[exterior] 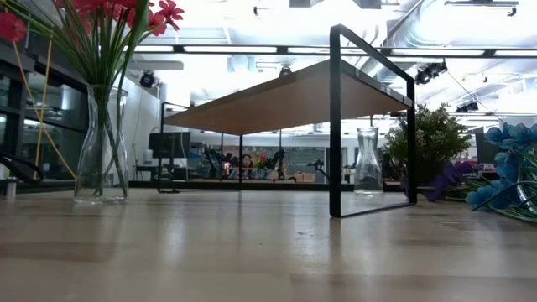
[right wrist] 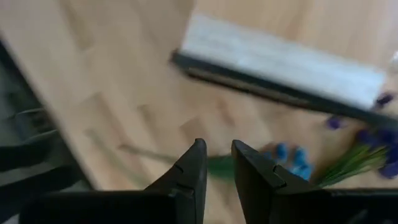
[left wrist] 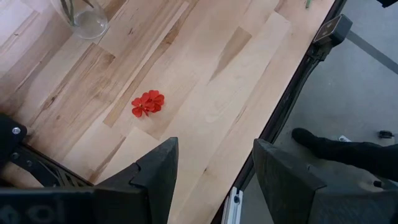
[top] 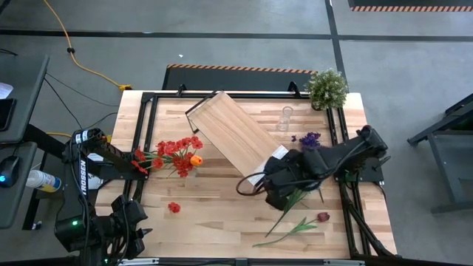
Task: Pick and place flowers into a vace then onto a shelf
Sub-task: Put the red flower into the top transparent vase
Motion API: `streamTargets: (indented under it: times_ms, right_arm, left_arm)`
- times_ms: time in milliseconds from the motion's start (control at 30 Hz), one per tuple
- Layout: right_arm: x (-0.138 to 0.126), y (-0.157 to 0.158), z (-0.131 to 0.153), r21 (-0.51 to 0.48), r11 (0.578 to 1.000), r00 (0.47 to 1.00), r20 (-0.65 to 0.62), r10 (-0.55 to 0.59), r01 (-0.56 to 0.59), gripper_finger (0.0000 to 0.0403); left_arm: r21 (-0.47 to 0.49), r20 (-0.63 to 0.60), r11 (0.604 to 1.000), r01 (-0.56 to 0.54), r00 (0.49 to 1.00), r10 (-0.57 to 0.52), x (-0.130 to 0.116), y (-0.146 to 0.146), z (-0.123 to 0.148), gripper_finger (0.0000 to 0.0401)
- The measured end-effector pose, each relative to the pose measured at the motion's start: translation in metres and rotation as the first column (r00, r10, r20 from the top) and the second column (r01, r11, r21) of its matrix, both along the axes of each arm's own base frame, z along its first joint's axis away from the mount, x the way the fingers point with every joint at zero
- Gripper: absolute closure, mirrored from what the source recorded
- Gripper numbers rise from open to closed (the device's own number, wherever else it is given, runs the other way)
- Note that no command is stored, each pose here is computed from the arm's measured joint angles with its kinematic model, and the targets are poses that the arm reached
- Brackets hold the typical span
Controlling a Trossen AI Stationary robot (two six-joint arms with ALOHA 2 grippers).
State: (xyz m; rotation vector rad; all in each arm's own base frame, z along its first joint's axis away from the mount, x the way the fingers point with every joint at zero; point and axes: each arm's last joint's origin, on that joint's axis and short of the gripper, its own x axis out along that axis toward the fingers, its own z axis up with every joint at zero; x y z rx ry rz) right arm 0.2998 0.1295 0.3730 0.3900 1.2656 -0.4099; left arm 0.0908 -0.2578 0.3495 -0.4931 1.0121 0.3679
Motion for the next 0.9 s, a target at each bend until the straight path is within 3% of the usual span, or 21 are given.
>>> streamTargets:
  times_ms: [233, 600, 900]
  right_arm:
    - [-0.015, 0.03, 0.006, 0.185, 0.981, 0.997, -0.05, -0.053, 0.061, 0.0336]
    - [-0.049, 0.079, 0.005, 0.253, 0.929, 0.962, -0.116, -0.249, 0.271, 0.0336]
    - [-0.059, 0.095, 0.002, 0.274, 0.848, 0.891, -0.177, -0.418, 0.453, 0.0336]
  left_arm:
    - [0.0, 0.0, 1.0, 0.0, 1.0, 0.0, 0.0, 0.0, 0.0, 0.0162]
    - [0.0, 0.0, 1.0, 0.0, 1.0, 0.0, 0.0, 0.0, 0.0, 0.0162]
    - [-0.003, 0.001, 1.0, 0.0, 1.0, 0.0, 0.0, 0.0, 0.0, 0.0162]
